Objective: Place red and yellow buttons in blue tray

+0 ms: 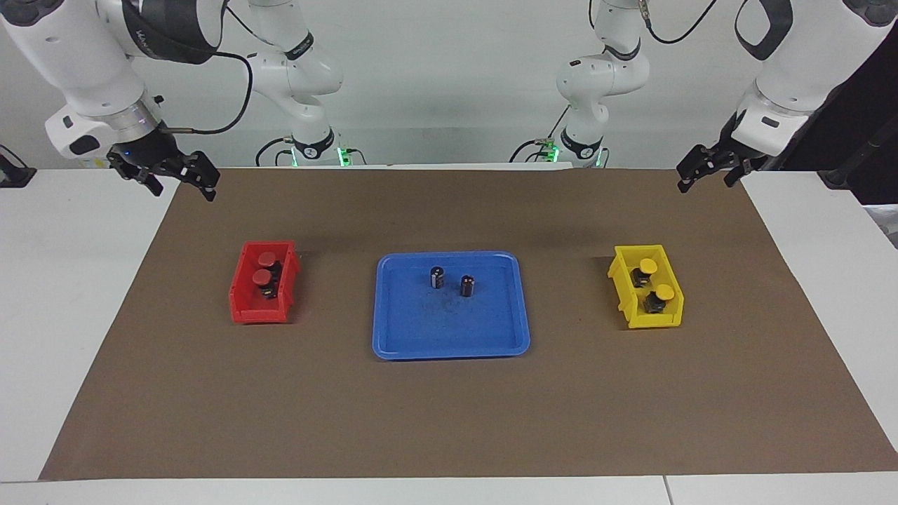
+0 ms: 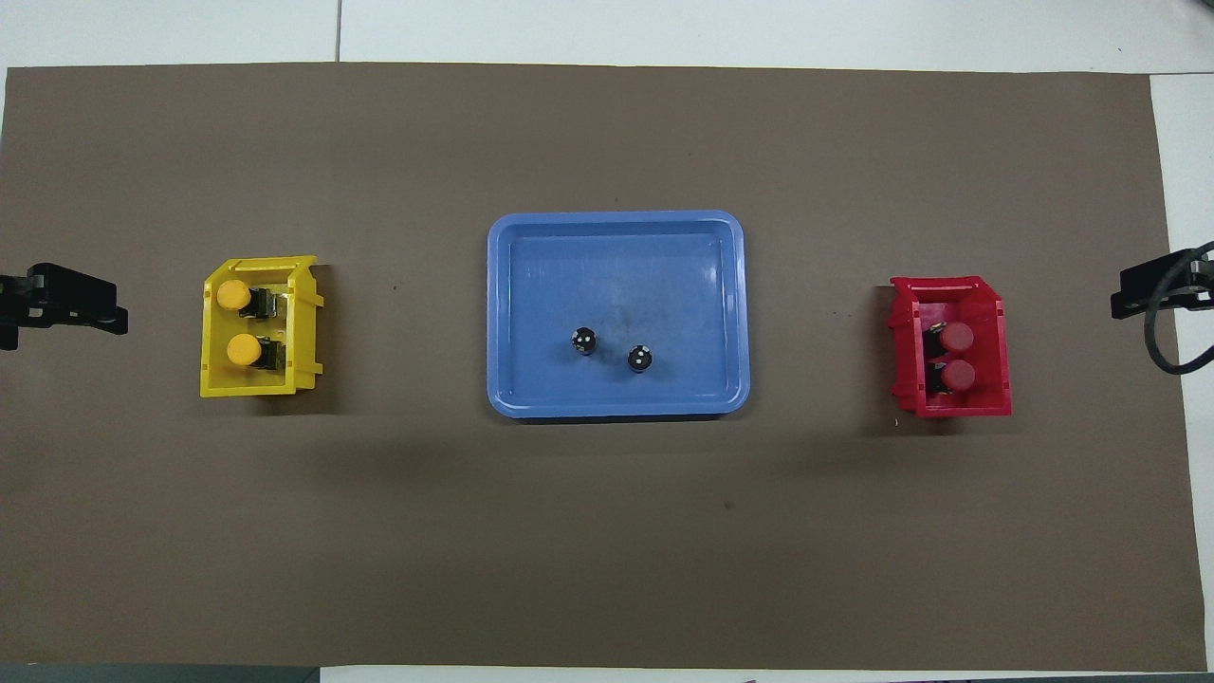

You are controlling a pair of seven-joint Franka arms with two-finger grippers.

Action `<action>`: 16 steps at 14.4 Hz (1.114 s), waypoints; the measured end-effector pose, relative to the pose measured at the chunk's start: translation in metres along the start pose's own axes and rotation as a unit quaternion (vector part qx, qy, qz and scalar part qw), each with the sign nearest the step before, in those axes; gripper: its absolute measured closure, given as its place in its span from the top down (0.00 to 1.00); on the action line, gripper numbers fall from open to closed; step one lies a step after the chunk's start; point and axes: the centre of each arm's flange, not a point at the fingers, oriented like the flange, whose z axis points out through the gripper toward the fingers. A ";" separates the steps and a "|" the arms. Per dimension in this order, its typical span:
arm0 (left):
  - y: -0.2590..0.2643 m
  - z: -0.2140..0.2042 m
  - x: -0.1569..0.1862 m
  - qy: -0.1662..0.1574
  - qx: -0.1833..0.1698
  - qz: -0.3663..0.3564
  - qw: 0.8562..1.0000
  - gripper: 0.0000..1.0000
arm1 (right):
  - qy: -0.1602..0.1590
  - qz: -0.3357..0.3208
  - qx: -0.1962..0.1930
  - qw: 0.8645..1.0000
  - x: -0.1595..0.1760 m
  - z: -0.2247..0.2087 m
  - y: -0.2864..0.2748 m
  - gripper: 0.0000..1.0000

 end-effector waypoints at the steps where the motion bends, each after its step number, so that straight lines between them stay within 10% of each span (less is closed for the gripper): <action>1: 0.000 0.000 0.000 0.000 0.000 0.000 1.000 1.00 | -0.002 0.000 0.000 1.000 -0.001 0.000 0.000 1.00; 7: 0.000 0.002 0.000 -0.002 0.000 0.000 1.000 1.00 | 0.027 -0.033 0.018 0.999 0.016 0.008 -0.038 1.00; 16: -0.001 0.001 -0.001 -0.002 0.000 -0.001 1.000 1.00 | 0.023 -0.044 0.012 0.999 0.081 0.161 -0.059 1.00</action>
